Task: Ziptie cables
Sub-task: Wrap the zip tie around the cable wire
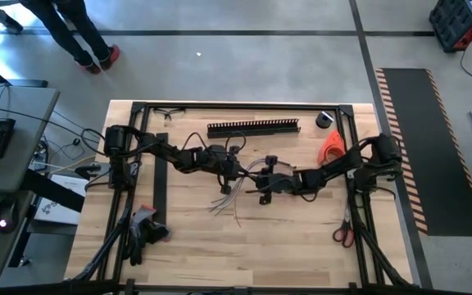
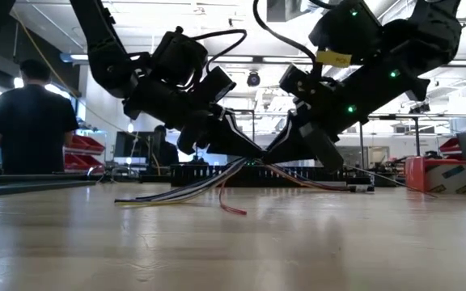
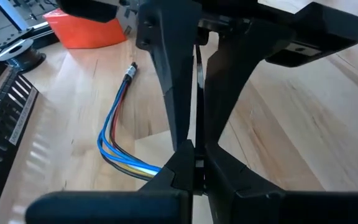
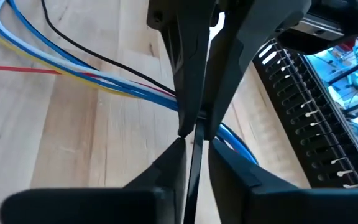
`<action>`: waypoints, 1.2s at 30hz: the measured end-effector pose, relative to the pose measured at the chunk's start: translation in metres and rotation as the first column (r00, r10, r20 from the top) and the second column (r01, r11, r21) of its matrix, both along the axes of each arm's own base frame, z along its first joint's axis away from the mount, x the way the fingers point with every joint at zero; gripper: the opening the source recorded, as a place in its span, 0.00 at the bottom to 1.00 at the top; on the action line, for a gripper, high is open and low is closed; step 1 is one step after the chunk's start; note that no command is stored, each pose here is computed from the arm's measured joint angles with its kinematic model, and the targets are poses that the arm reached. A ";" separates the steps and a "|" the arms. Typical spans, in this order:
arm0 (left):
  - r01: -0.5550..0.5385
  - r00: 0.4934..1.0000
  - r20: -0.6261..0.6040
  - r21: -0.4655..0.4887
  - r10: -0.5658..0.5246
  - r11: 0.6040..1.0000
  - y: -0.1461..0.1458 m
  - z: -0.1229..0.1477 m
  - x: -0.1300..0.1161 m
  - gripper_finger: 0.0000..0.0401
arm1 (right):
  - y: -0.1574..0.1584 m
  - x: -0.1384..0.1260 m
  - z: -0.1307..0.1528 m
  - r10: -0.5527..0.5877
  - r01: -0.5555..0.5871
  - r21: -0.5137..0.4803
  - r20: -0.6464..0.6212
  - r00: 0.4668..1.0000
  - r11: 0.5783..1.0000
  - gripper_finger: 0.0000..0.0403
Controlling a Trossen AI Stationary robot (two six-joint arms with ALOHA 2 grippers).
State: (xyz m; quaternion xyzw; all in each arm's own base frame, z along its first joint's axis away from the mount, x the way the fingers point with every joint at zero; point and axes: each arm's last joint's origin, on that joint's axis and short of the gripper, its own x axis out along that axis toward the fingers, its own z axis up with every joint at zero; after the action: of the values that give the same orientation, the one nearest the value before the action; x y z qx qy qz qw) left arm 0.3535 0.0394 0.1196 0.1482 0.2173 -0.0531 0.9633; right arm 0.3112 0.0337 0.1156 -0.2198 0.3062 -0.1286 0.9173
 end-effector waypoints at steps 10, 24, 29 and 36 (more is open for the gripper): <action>0.002 1.000 -0.019 -0.003 -0.002 1.000 0.000 -0.001 0.000 0.01 | 0.010 -0.009 -0.001 -0.074 0.078 0.066 -0.050 0.996 0.995 0.00; -0.004 0.999 -0.033 -0.002 0.004 1.000 0.000 -0.003 -0.001 0.01 | 0.035 -0.055 -0.024 -0.219 0.253 0.230 -0.164 0.962 0.940 0.00; -0.009 0.999 -0.033 -0.009 0.009 1.000 0.001 -0.003 -0.001 0.01 | 0.026 -0.057 0.003 -0.206 0.261 0.248 -0.225 0.952 0.933 0.11; -0.008 1.000 -0.028 -0.009 0.008 1.000 0.000 -0.003 -0.001 0.01 | 0.022 -0.056 0.023 -0.091 0.099 0.207 -0.050 0.995 0.973 0.39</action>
State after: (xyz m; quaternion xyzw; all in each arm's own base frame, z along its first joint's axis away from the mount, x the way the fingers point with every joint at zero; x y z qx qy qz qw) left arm 0.3523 0.0396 0.1170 0.1424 0.2310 -0.0524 0.9611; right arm 0.2551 0.0561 0.1388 -0.1099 0.3465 -0.1350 0.9217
